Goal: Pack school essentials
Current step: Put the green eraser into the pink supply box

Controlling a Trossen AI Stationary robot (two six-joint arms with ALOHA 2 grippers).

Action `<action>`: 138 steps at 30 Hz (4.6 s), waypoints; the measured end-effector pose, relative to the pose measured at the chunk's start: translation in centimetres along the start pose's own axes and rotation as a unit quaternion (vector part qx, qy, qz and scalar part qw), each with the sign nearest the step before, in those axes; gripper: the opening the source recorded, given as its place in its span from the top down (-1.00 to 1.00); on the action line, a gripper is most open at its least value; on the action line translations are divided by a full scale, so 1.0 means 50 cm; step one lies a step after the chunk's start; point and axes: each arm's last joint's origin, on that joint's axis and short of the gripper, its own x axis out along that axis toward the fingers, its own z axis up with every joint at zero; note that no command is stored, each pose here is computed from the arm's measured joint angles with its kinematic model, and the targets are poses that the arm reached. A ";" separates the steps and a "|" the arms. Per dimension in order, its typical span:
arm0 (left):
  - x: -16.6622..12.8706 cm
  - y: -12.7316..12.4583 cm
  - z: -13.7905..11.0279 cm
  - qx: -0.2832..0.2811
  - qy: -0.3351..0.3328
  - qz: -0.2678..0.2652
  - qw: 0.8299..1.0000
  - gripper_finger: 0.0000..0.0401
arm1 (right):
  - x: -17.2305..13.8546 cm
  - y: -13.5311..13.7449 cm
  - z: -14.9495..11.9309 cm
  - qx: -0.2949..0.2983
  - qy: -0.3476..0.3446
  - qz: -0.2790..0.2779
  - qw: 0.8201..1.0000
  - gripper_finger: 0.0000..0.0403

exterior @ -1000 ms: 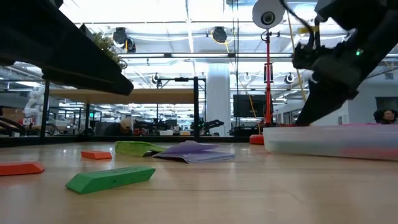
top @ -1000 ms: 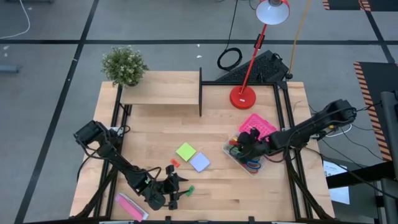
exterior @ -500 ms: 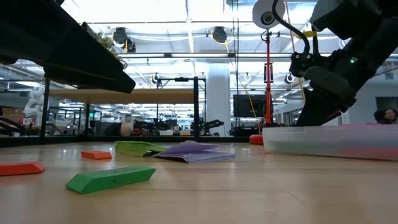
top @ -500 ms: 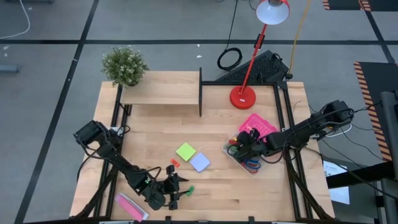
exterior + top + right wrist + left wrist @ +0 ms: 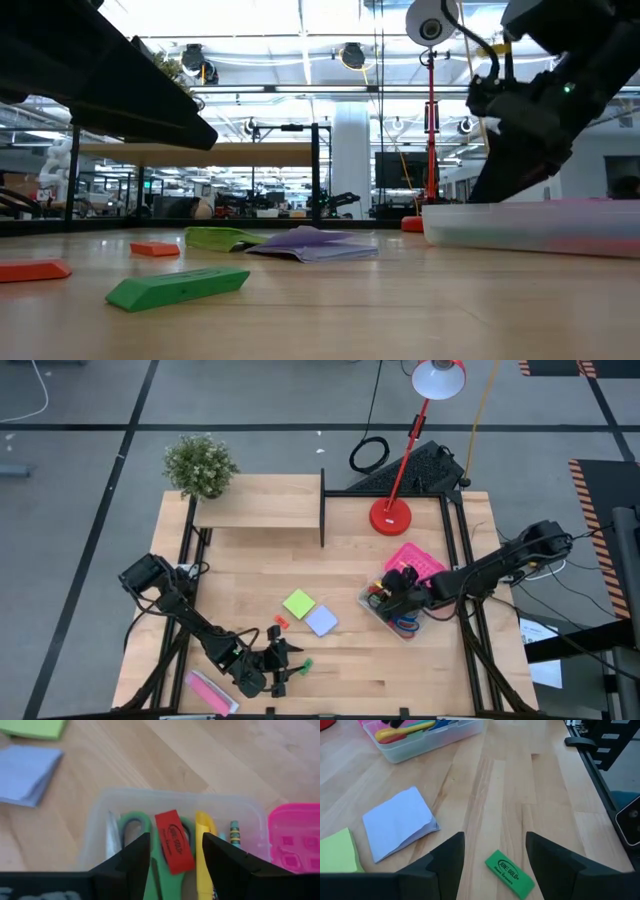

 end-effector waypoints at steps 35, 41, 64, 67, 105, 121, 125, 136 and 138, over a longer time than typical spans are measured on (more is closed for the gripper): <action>0.080 -0.094 -0.038 -0.072 0.109 0.114 0.985 -0.07 | -0.127 0.037 0.007 -0.042 -0.087 0.164 0.982 0.15; 0.092 -0.089 -0.055 -0.075 0.114 0.131 0.982 -0.07 | -0.127 0.038 0.008 -0.045 -0.090 0.166 0.981 0.15; 0.088 -0.089 -0.066 0.013 0.144 0.119 0.982 0.56 | -0.129 0.050 0.016 -0.054 -0.116 0.186 0.974 0.15; 0.086 -0.087 -0.055 0.024 0.141 0.113 0.983 0.52 | -0.119 0.071 0.016 -0.072 -0.133 0.205 0.967 0.15; 0.096 -0.025 0.140 0.094 0.037 0.062 0.993 0.49 | 0.054 0.298 0.005 -0.328 -0.194 0.268 0.885 -0.12; 0.097 -0.021 0.138 0.082 0.040 0.072 0.993 0.49 | 0.054 0.298 0.005 -0.333 -0.195 0.269 0.882 0.27; 0.096 -0.019 0.135 0.079 0.042 0.081 0.993 0.49 | 0.054 0.298 0.005 -0.333 -0.195 0.269 0.882 0.34; 0.096 -0.016 0.134 0.072 0.046 0.088 0.993 0.49 | 0.054 0.298 0.005 -0.333 -0.195 0.269 0.882 0.54; 0.096 -0.016 0.134 0.072 0.046 0.088 0.993 0.49 | 0.054 0.298 0.005 -0.333 -0.195 0.269 0.882 0.56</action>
